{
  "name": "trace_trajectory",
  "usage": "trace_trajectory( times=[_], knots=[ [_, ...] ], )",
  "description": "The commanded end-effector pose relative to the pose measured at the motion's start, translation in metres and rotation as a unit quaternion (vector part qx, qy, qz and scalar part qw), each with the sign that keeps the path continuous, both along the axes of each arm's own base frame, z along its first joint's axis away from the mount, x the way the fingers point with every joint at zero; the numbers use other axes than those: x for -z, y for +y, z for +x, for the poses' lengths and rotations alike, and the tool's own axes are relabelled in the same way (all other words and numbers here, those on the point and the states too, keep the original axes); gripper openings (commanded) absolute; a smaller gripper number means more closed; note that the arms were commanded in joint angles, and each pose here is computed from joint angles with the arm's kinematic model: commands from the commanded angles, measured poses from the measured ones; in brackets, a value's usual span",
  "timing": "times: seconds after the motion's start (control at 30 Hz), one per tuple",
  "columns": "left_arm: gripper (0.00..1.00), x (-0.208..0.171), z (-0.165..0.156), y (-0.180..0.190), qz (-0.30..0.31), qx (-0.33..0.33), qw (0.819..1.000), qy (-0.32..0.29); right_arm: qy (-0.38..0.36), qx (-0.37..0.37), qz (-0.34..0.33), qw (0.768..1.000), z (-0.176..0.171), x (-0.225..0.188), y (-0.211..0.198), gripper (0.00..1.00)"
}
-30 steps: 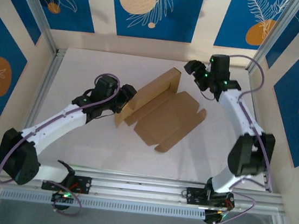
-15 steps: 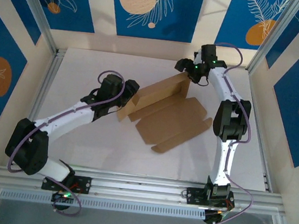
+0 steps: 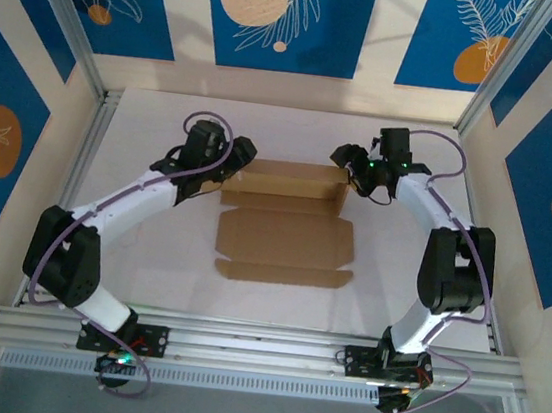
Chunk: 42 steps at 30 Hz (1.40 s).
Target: Fold the paper box
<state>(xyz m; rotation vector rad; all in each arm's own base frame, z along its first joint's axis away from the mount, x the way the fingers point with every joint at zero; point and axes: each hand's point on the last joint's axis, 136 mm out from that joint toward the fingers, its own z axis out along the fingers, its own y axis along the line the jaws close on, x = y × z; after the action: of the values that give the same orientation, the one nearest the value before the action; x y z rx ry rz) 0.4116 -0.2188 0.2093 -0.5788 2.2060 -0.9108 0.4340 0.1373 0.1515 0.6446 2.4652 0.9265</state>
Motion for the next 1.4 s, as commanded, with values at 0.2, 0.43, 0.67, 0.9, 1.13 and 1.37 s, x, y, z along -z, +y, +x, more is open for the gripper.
trace_trajectory(
  times=[0.2, 0.43, 0.67, 0.9, 1.13, 1.37],
  knots=[
    [0.67, -0.03, -0.025, 0.022, 0.065, 0.075, 0.995, -0.029, -0.024, -0.003, -0.02, 1.0, -0.012, -0.014, 0.002, 0.79],
    [0.69, 0.002, -0.021, 0.003, 0.042, 0.122, 0.992, -0.011, -0.028, -0.025, -0.019, 0.999, -0.015, -0.017, 0.012, 0.78],
    [0.72, 0.022, -0.008, -0.01, 0.037, 0.144, 0.989, -0.003, -0.026, -0.043, -0.021, 0.999, -0.016, -0.016, 0.017, 0.78],
    [0.65, 0.019, -0.006, -0.025, -0.035, 0.15, 0.988, -0.02, -0.023, -0.079, -0.016, 0.996, -0.02, -0.016, 0.033, 0.75],
    [0.38, 0.024, 0.003, -0.02, -0.118, 0.131, 0.984, -0.04, -0.02, -0.086, -0.005, 0.996, -0.022, -0.016, 0.036, 0.71],
    [0.18, 0.023, 0.003, -0.024, -0.175, 0.134, 0.973, -0.062, -0.018, -0.103, 0.005, 0.995, -0.025, -0.011, 0.041, 0.68]
  ],
)
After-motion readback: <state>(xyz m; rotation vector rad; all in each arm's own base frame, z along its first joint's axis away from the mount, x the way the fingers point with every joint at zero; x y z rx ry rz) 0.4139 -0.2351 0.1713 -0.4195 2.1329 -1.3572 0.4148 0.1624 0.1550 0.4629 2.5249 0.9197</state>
